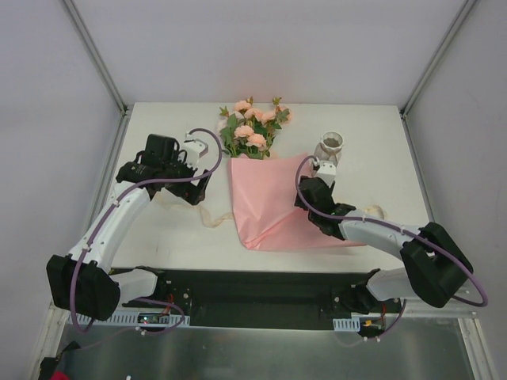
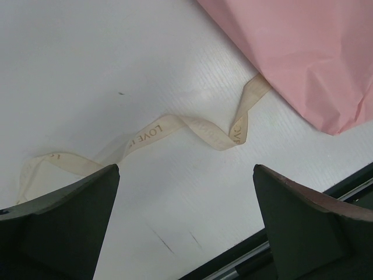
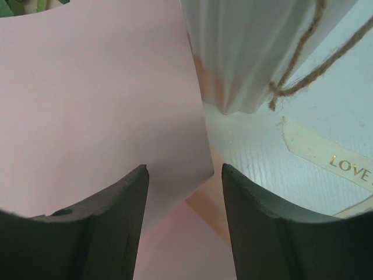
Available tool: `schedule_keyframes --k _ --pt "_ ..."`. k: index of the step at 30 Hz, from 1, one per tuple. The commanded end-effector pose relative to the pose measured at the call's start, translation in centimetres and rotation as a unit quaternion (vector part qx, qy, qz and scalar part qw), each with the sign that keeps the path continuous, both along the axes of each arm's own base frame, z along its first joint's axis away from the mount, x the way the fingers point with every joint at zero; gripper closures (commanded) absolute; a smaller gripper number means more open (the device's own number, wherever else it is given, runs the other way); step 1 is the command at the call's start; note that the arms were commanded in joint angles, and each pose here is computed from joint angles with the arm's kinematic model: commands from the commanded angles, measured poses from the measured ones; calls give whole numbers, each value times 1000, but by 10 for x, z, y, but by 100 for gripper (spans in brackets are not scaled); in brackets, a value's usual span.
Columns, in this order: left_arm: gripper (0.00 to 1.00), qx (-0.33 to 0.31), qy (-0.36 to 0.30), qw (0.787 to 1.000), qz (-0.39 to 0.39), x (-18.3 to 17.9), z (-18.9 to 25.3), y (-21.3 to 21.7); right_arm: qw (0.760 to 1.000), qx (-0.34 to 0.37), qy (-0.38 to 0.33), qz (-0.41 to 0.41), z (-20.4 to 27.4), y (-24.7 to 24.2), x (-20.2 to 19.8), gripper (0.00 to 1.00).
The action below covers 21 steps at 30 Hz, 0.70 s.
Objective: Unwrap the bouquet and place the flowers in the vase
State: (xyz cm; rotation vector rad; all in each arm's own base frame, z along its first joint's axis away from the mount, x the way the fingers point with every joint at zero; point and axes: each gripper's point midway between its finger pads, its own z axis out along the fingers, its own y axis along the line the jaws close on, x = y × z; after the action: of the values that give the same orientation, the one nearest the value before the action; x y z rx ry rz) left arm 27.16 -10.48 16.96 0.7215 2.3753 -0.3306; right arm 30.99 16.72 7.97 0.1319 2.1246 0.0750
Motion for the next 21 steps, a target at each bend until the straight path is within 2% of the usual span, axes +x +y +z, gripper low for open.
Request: schedule_keyframes --k 1,9,12,13,15,16,19,21 --pt "1 6 -9 1000 5 -3 2 4 1000 5 -24 0 6 -1 10 44" --pt "1 5 -6 1000 9 -6 2 4 999 19 -22 29 0 4 19 46" --pt "1 6 -5 1000 12 -7 3 5 998 29 -19 56 -3 17 21 54" --pt "1 6 -6 1000 12 -7 4 5 997 32 -19 62 -2 20 22 61" --pt "1 5 -4 1000 13 -8 5 5 996 36 -22 78 0 26 22 70" --pt "1 5 -5 1000 14 -9 7 6 995 37 -26 84 4 29 22 80" --pt "1 4 -5 1000 16 -11 8 6 993 37 -40 106 20 37 20 92" --pt "1 3 -7 1000 19 -10 10 6 990 34 -59 123 42 46 20 95"
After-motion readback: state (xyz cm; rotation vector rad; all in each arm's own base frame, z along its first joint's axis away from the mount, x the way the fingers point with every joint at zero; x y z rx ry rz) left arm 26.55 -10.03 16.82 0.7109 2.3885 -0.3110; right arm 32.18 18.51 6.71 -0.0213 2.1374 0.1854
